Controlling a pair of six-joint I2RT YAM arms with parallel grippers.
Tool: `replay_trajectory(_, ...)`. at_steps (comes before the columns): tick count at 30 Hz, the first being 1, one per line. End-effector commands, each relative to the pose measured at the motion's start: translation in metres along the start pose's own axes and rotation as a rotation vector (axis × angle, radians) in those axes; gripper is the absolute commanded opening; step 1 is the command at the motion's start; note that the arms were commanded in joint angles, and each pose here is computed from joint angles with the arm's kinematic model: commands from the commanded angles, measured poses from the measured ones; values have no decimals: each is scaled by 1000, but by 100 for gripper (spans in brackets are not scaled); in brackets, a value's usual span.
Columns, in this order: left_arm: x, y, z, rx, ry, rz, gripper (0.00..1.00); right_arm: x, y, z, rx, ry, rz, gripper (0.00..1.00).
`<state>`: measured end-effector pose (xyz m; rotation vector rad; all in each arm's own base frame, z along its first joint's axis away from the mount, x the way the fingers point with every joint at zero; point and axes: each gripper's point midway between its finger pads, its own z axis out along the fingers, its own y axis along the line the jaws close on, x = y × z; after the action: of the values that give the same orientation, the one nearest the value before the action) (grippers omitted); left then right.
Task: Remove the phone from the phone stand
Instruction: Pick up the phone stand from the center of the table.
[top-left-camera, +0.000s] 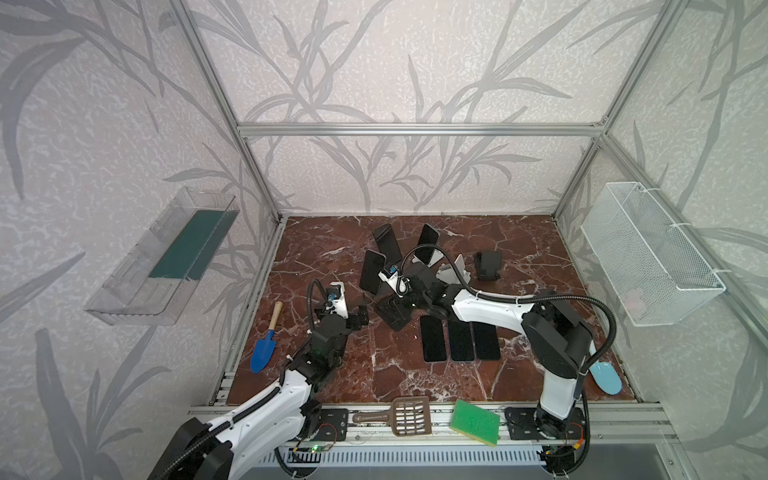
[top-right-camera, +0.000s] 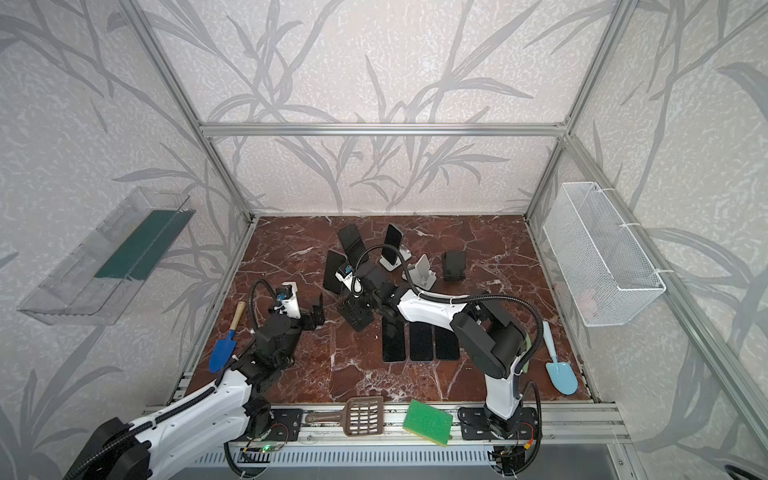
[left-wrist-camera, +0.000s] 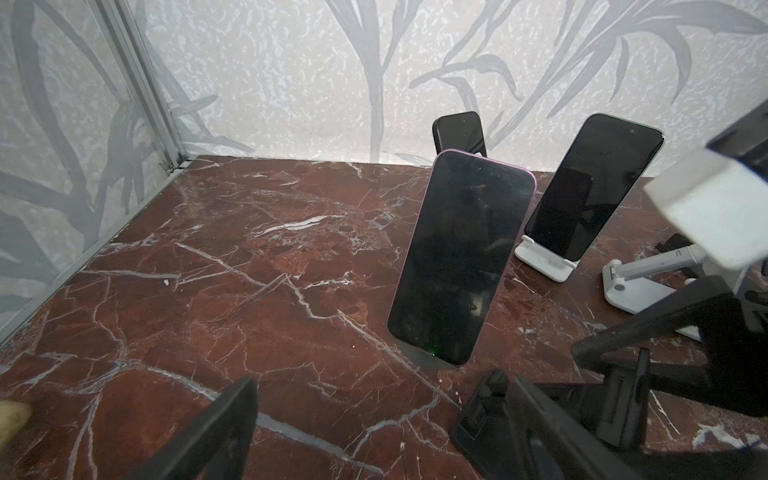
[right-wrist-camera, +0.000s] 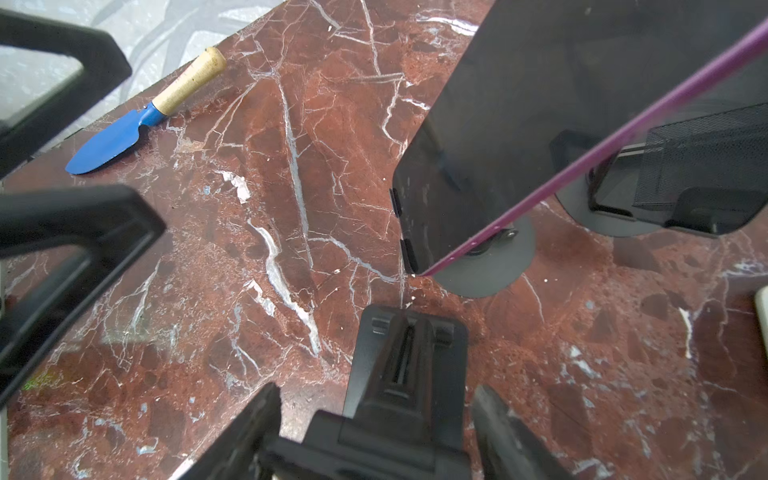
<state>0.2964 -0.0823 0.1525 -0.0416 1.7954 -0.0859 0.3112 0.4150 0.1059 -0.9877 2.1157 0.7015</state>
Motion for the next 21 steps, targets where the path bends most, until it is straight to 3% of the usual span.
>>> replay_trajectory(1,-27,-5,2,7,-64,-12,94,-15,5,-16,-11,-45,21,63)
replay_trajectory(4,-32,-9,2,26,-73,-14,94,-27,8,-29,-9,-65,18,62)
replay_trajectory(8,-49,-33,1,149,-109,4,94,-48,14,-61,-5,-111,-2,61)
replay_trajectory(13,-73,-44,5,179,-177,-11,94,-68,3,-106,17,-156,17,58)
replay_trajectory(21,-88,-77,23,293,-197,-33,94,-97,-84,-187,273,-268,149,56)
